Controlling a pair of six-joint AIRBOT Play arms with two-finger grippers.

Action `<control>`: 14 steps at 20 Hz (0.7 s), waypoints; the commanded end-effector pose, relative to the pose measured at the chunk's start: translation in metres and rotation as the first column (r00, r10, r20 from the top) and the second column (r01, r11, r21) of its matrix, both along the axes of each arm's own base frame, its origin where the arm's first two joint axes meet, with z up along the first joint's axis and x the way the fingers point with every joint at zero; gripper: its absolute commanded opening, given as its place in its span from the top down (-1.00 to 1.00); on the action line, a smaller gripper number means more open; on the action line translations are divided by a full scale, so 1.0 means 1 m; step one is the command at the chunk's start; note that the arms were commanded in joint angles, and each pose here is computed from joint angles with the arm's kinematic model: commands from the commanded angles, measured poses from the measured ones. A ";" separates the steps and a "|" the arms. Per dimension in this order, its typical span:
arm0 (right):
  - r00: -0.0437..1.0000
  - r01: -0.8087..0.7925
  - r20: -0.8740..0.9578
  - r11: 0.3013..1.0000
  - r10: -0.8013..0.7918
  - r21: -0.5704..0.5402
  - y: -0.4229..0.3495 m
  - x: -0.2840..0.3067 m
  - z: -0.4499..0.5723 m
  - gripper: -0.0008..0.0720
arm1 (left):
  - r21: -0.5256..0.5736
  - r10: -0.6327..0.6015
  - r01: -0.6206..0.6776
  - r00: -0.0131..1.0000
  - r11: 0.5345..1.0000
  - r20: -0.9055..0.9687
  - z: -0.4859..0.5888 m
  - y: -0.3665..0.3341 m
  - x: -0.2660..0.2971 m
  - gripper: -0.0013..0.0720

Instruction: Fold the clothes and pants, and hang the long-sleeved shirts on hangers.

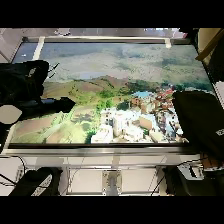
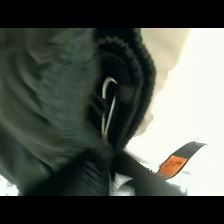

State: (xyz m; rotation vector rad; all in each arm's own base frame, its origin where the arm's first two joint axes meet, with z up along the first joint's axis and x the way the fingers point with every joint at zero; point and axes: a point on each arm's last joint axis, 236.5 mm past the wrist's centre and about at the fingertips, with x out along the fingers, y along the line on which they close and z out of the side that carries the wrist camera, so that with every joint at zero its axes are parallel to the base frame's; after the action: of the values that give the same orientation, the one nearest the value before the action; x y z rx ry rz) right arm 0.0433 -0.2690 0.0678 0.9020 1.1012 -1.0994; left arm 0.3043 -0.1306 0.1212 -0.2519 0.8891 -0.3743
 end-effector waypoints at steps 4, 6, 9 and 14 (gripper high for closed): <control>0.969 0.105 0.244 0.960 -0.040 -0.259 -0.042 0.043 0.103 -0.62 | 0.000 -0.001 0.001 1.000 1.000 0.001 0.000 0.000 0.000 -0.34; 0.828 0.033 0.544 0.958 0.133 -0.284 -0.026 0.127 0.159 -0.02 | 0.000 0.000 0.000 1.000 1.000 0.001 0.000 0.000 0.000 -0.34; 0.465 -0.369 0.692 0.831 0.552 -0.415 0.081 0.242 0.218 0.94 | -0.008 0.001 -0.001 1.000 1.000 -0.020 -0.002 -0.001 -0.003 -0.34; 0.146 -0.819 0.463 0.370 0.874 -0.439 0.239 0.282 0.174 0.94 | -0.010 0.000 0.000 1.000 1.000 -0.030 -0.003 -0.002 -0.005 -0.35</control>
State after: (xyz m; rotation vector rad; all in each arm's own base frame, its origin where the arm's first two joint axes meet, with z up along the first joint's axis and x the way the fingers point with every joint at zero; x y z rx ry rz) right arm 0.3133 -0.1110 0.2524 0.5405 0.6183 -0.0412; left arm 0.3005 -0.1317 0.1188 -0.2612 0.9100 -0.3757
